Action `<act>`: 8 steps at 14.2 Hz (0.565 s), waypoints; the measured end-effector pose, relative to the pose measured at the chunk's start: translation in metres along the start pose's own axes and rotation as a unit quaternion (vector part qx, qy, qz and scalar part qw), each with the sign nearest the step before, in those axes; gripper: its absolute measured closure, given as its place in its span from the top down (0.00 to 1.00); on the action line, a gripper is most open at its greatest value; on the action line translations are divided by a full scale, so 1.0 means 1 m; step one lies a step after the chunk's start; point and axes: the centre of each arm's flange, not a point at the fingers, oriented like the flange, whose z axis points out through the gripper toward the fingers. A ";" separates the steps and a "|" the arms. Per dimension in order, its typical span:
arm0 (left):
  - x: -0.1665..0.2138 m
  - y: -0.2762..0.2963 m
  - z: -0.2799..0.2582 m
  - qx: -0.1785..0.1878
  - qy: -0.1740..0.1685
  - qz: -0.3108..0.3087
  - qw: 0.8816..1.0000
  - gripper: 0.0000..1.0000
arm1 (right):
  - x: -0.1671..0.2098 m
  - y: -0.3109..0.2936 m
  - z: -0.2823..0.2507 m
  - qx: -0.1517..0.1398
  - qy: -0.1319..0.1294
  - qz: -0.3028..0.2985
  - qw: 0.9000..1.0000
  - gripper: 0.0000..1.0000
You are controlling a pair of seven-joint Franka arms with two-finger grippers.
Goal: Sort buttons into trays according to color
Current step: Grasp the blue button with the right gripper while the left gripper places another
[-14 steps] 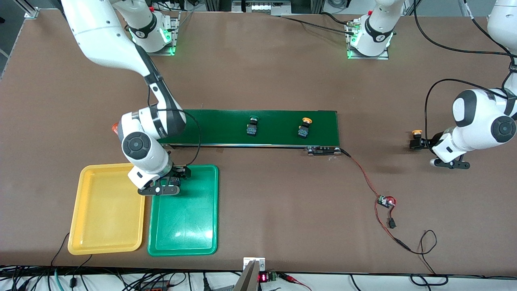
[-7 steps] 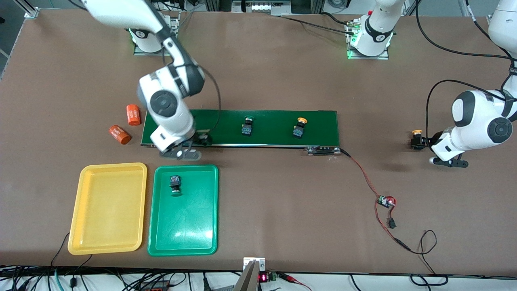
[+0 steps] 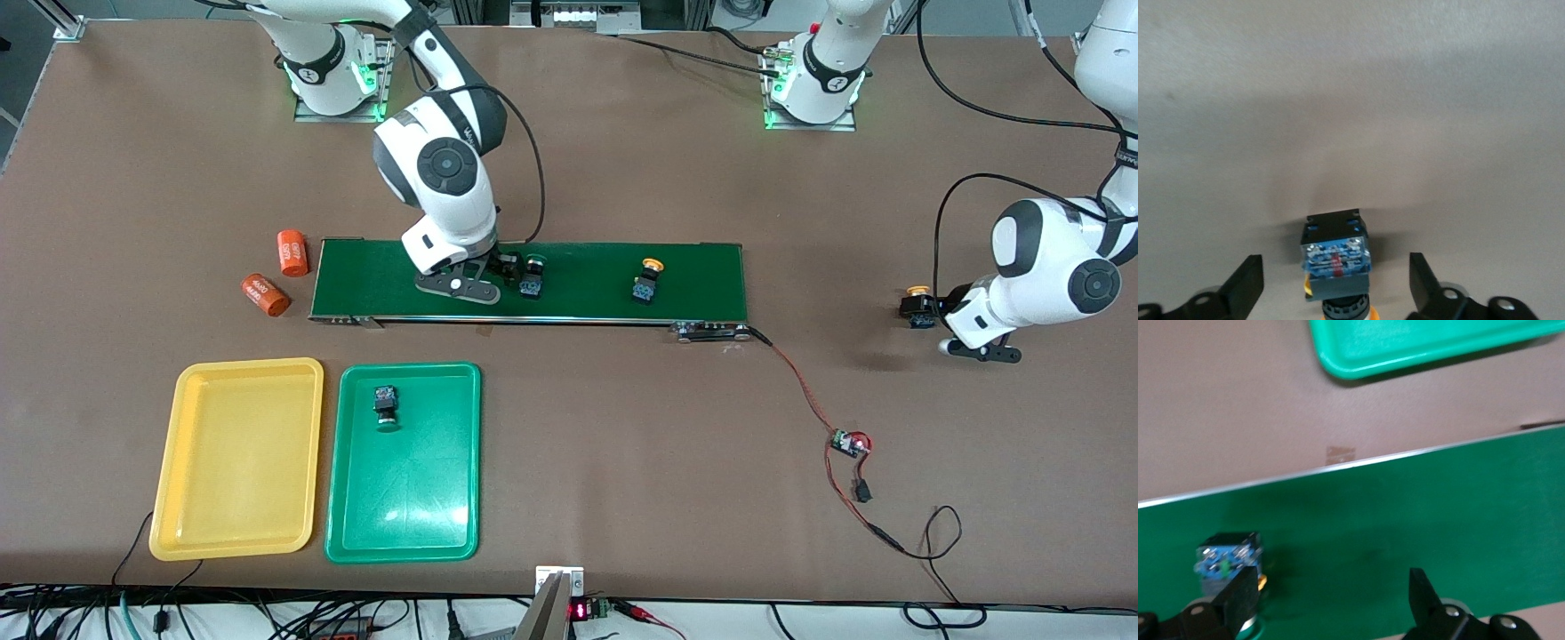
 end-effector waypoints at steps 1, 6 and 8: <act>0.000 0.001 0.001 0.000 -0.001 0.001 1.000 0.91 | -0.005 -0.005 0.001 0.002 0.001 -0.003 1.000 1.00; -0.001 0.002 0.002 -0.001 -0.002 0.008 1.000 0.62 | -0.008 -0.017 0.003 0.028 0.020 -0.009 0.999 1.00; -0.001 0.002 0.001 -0.001 -0.002 0.021 1.000 0.42 | -0.007 -0.019 0.009 0.034 0.023 -0.009 0.999 1.00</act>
